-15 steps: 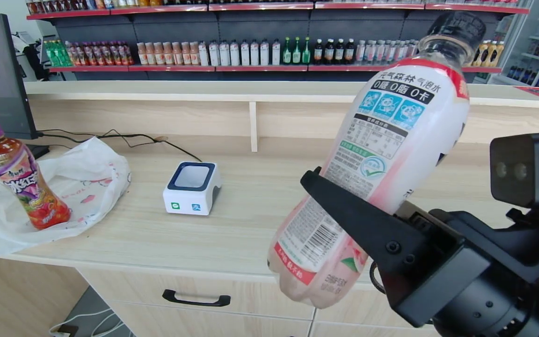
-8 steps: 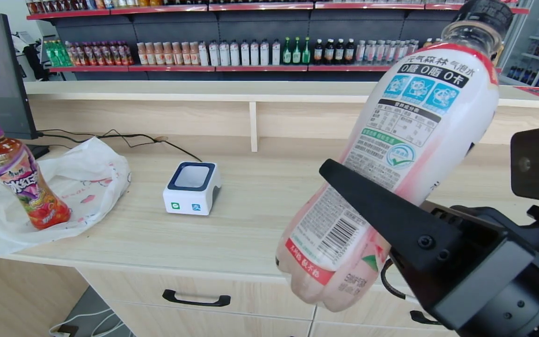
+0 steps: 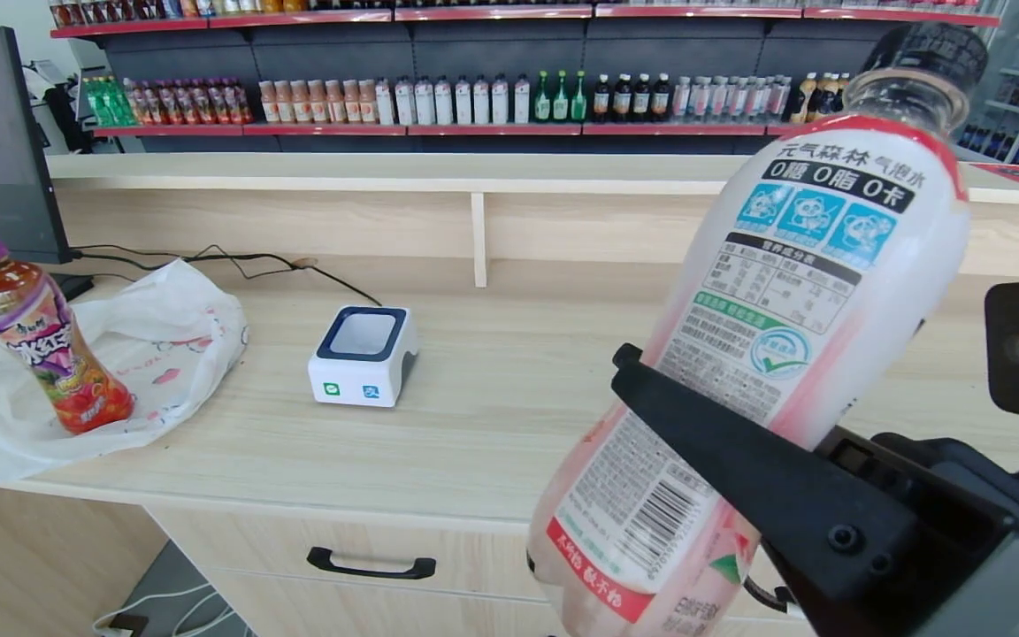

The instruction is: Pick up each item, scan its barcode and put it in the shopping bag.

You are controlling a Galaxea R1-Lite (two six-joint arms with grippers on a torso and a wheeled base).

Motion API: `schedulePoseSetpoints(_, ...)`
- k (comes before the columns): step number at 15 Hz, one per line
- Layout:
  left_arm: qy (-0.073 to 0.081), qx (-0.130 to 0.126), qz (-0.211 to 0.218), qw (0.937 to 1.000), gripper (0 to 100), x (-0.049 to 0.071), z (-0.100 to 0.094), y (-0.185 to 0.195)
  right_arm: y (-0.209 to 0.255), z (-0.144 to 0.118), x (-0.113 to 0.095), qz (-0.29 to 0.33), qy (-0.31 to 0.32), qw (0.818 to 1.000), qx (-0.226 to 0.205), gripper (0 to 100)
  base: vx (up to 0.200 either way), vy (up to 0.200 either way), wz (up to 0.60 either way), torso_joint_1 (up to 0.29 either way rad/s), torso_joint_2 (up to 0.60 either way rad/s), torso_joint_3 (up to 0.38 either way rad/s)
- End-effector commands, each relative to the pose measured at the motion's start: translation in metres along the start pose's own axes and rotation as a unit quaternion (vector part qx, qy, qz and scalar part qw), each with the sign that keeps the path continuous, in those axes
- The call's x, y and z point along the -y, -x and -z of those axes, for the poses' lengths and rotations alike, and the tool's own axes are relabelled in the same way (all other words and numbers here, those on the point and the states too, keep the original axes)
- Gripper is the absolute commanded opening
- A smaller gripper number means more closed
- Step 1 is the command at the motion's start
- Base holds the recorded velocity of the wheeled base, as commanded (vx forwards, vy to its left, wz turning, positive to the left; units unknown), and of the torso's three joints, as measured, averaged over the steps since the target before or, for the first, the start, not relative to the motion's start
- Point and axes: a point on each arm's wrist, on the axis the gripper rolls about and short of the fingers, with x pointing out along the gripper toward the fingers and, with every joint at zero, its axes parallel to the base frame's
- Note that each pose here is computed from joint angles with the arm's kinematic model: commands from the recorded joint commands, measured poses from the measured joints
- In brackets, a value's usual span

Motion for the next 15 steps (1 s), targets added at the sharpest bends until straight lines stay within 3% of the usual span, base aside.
schedulePoseSetpoints(1,0.000,0.000,0.000,1.0000,100,0.000,0.000,0.000,-0.004,0.002,-0.001,-0.003,0.000,1.000,0.001,0,0.000,0.000,0.00,0.000,0.00,0.000)
schedulePoseSetpoints(6,0.001,0.000,0.000,1.0000,100,0.000,0.000,0.000,-0.009,0.001,0.001,-0.001,0.019,1.000,0.006,0,0.000,0.000,0.00,0.000,0.00,0.000)
schedulePoseSetpoints(9,0.001,0.000,0.000,1.0000,100,0.000,0.000,0.000,-0.010,-0.003,0.032,0.058,0.107,0.993,0.009,0,0.000,0.000,0.00,0.000,0.00,0.000)
schedulePoseSetpoints(11,0.002,0.000,0.000,1.0000,100,0.000,0.000,0.000,-0.010,-0.019,0.069,0.121,0.205,0.971,0.021,0,0.000,0.000,0.00,0.000,0.00,0.000)
schedulePoseSetpoints(15,0.002,0.000,0.000,1.0000,100,0.000,0.000,0.000,0.010,-0.032,0.111,0.176,0.329,0.928,-0.018,0,0.000,0.000,0.00,0.000,0.00,0.000)
